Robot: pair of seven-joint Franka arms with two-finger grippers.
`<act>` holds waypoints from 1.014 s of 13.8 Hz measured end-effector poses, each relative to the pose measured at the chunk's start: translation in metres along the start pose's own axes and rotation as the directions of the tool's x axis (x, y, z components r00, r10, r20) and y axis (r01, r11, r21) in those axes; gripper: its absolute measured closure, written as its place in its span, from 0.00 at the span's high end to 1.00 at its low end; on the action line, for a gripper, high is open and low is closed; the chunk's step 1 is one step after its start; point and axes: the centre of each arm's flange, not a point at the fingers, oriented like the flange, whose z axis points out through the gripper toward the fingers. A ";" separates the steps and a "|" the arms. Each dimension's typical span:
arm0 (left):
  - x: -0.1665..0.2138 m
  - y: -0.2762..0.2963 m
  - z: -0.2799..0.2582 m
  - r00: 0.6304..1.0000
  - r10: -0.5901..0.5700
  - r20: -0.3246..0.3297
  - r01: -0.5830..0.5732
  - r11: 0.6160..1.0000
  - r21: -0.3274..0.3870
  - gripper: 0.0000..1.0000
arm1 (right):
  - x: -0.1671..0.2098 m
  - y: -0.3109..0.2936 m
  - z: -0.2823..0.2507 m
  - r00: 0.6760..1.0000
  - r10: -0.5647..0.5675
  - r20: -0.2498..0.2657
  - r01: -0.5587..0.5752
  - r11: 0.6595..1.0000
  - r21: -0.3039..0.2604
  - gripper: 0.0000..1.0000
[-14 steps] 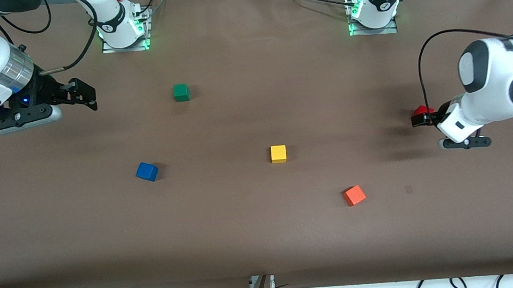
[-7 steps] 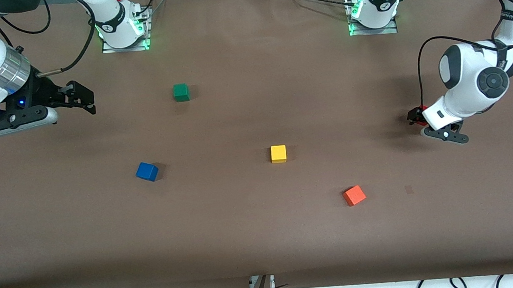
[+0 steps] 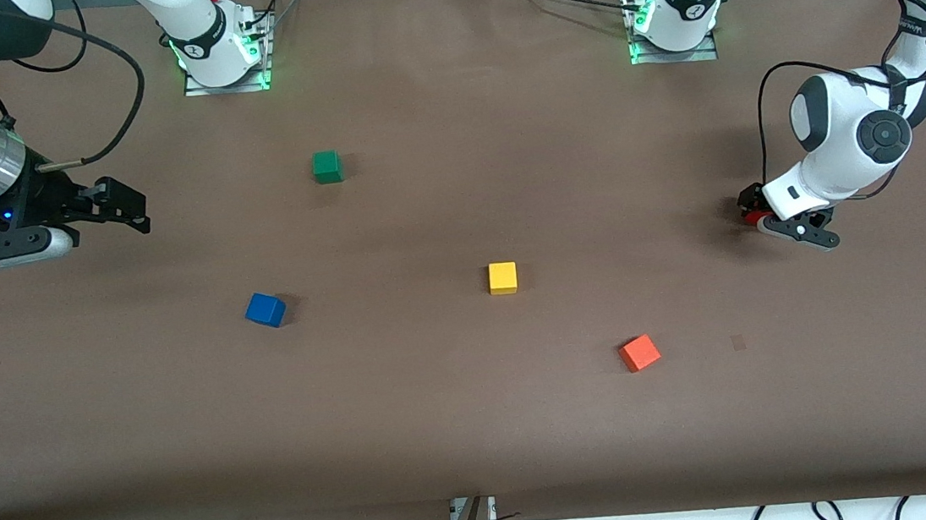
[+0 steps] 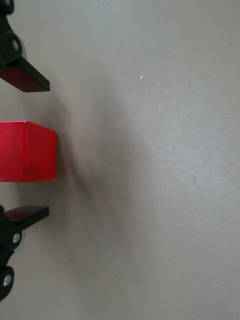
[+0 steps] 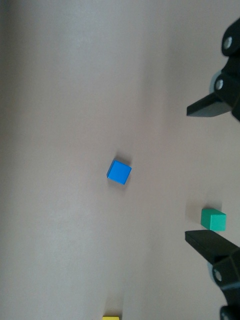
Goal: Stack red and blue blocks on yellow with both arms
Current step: 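Lift the red cube with the left gripper while the right gripper reaches the blue cube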
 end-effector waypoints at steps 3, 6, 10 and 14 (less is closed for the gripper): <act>-0.016 0.006 0.016 1.000 -0.004 0.017 0.004 1.000 -0.014 0.93 | 0.012 -0.008 0.034 0.999 -0.009 0.054 0.009 1.000 0.000 1.00; -0.025 0.007 0.023 0.997 0.074 0.032 -0.074 0.997 -0.025 0.59 | 0.029 -0.014 0.084 0.994 -0.011 0.108 0.011 1.000 0.000 1.00; -0.015 -0.009 0.007 0.996 0.084 -0.008 -0.084 0.996 0.004 0.56 | 0.079 -0.025 0.213 0.992 0.118 0.046 -0.120 0.992 0.046 1.00; 0.063 0.040 -0.055 0.999 -0.023 -0.047 0.020 0.997 -0.074 0.56 | 0.091 -0.053 0.322 0.975 0.217 0.039 -0.219 0.975 0.030 1.00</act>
